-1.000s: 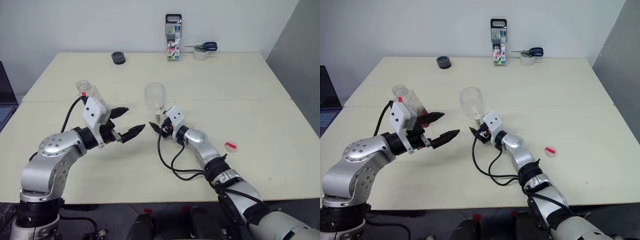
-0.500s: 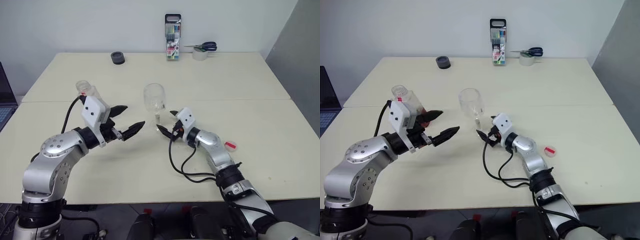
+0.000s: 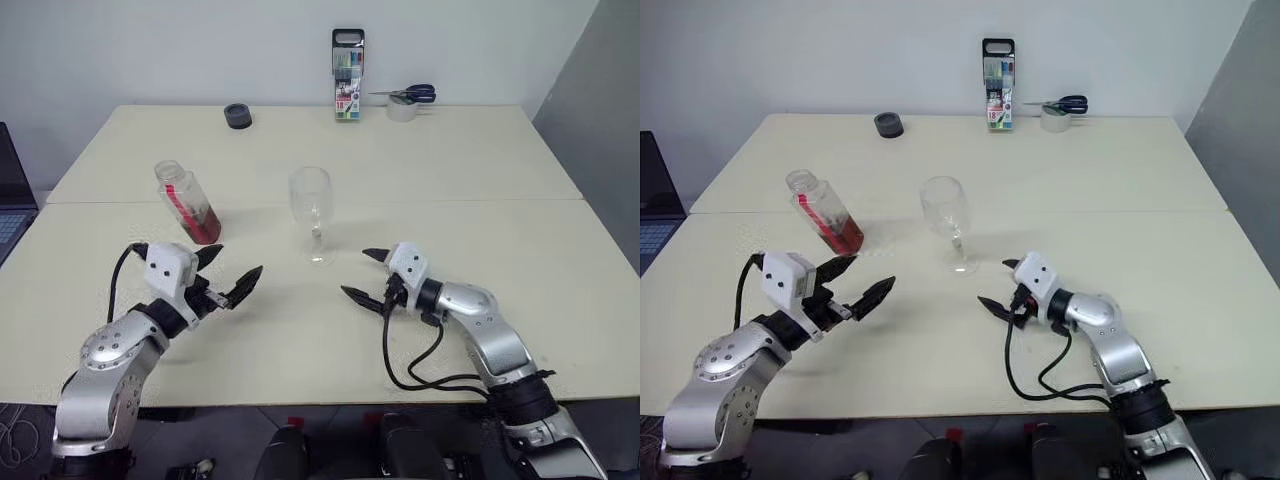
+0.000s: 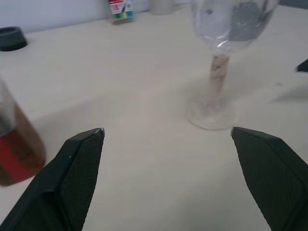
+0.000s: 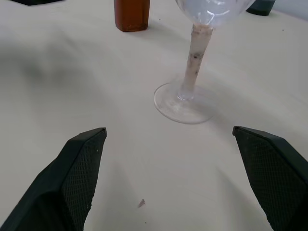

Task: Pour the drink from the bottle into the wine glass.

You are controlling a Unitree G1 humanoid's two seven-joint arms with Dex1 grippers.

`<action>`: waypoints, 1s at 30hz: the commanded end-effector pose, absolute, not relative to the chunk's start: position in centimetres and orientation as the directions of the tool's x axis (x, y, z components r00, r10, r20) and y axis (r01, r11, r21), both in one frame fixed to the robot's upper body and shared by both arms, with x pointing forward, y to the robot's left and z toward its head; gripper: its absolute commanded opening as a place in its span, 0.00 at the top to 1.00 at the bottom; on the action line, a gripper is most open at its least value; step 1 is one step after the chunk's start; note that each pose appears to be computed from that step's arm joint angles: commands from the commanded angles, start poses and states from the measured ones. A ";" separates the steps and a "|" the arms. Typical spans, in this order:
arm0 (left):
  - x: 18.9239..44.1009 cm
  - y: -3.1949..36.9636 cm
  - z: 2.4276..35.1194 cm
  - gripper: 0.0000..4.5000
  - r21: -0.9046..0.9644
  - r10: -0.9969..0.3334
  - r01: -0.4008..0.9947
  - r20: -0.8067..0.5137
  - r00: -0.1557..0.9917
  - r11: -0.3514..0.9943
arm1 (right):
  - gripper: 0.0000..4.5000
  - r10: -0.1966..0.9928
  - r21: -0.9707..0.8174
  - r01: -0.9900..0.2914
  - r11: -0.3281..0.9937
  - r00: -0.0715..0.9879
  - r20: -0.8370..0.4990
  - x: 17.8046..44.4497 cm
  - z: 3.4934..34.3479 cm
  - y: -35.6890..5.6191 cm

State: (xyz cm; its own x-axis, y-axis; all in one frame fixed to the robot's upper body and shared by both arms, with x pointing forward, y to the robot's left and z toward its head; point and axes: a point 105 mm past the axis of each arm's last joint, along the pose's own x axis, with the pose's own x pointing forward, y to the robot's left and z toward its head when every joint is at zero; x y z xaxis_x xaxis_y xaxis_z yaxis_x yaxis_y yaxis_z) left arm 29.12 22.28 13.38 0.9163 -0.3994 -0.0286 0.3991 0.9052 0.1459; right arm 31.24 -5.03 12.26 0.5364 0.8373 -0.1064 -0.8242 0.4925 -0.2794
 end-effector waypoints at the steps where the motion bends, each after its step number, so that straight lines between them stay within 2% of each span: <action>1: 29.2 24.3 12.5 0.00 0.172 -0.285 0.281 -0.002 0.959 0.944 | 0.01 0.870 -0.307 -0.831 0.464 0.492 -0.017 29.7 15.0 -4.5; 4: 29.4 25.0 11.3 0.00 0.169 -0.238 0.235 -0.003 0.971 0.957 | 0.01 0.872 -0.311 -0.829 0.464 0.489 -0.002 29.3 15.3 -4.5; 9: 30.0 26.0 11.1 0.00 0.180 -0.205 0.196 0.028 0.978 0.964 | 0.01 0.871 -0.297 -0.829 0.474 0.491 0.019 28.9 15.3 -4.4; 15: 30.6 27.7 10.9 0.00 0.163 -0.128 0.120 0.044 0.991 0.979 | 0.01 0.912 -0.238 -0.882 0.407 0.409 0.040 27.3 16.1 -3.8; 22: 32.2 27.8 11.8 0.00 0.086 -0.145 0.140 0.065 0.987 0.986 | 0.01 0.937 -0.230 -0.910 0.344 0.347 0.029 26.3 16.8 -3.1; 30: 33.8 28.9 13.0 0.00 0.118 -0.115 0.104 0.086 0.990 0.988 | 0.01 0.956 -0.197 -0.936 0.291 0.289 0.043 25.4 18.0 -2.8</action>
State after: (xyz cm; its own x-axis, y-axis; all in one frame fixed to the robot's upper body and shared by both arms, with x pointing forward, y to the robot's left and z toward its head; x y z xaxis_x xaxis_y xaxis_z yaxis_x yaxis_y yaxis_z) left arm 33.70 28.26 11.56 0.9909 -0.1289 0.0388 0.1251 0.9883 0.0872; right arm 26.10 -3.03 16.53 0.3220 0.9467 0.0074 -0.9328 0.3186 -0.1684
